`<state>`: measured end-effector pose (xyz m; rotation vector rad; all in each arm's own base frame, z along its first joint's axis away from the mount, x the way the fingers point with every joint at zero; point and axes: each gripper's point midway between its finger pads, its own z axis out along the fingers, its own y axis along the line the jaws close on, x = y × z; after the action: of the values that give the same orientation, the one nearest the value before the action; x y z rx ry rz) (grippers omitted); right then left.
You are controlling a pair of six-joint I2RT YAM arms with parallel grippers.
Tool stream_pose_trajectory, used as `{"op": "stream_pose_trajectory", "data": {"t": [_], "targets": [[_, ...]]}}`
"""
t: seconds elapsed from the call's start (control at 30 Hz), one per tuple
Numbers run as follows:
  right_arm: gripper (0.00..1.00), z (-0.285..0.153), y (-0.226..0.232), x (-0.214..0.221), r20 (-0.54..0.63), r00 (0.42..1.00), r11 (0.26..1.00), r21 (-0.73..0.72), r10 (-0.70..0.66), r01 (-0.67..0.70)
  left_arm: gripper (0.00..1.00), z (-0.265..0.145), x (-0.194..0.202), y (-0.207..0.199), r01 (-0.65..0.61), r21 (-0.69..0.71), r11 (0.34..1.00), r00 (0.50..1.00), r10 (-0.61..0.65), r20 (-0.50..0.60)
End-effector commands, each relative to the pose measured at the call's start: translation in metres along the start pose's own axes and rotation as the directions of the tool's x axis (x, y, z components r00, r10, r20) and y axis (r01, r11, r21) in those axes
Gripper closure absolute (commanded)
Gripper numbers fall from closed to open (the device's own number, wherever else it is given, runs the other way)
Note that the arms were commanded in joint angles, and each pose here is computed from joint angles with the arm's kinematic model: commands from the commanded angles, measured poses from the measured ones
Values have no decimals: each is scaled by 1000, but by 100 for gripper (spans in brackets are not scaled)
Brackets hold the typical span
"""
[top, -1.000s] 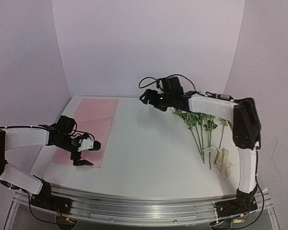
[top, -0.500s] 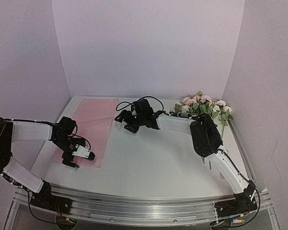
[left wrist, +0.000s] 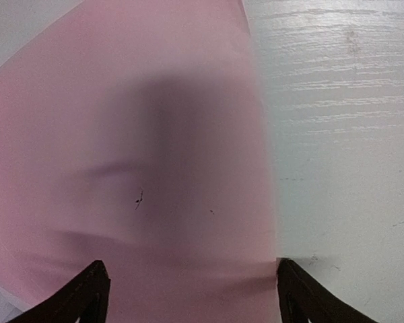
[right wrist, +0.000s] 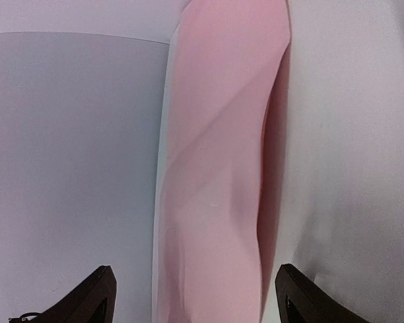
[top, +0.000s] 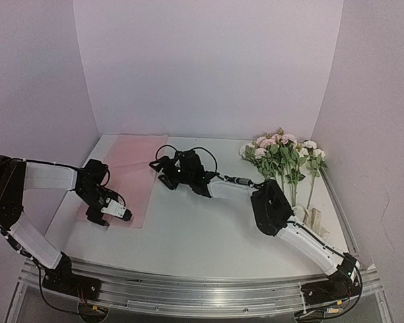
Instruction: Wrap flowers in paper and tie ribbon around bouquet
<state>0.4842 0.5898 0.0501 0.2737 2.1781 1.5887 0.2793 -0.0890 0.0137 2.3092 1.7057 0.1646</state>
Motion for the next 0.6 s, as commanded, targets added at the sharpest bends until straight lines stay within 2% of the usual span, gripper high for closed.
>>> {"op": "stream_pose_trajectory", "data": {"t": [0.0, 0.07, 0.23, 0.33, 0.47, 0.57], "targets": [[18, 16, -36, 32, 30, 999, 998, 57, 23, -24, 37, 13, -6, -1, -10, -19, 1000, 999, 11, 48], [19, 18, -43, 39, 26, 999, 997, 69, 25, -27, 45, 12, -9, 3, -23, -53, 998, 998, 27, 64], [42, 21, -56, 50, 14, 998, 995, 80, 55, -56, 67, 7, -15, 20, -22, -139, 990, 995, 35, 91], [42, 20, -51, 52, -2, 999, 996, 75, 51, -51, 82, 5, -13, 37, -7, -208, 978, 996, 24, 82], [40, 13, -33, 48, -9, 1000, 997, 76, -18, 19, 99, -1, -7, 62, 7, -298, 954, 999, 9, 52], [36, 7, -16, 46, -25, 996, 994, 68, -83, 84, 100, -7, -4, 77, 41, -335, 941, 998, -26, 50]]}}
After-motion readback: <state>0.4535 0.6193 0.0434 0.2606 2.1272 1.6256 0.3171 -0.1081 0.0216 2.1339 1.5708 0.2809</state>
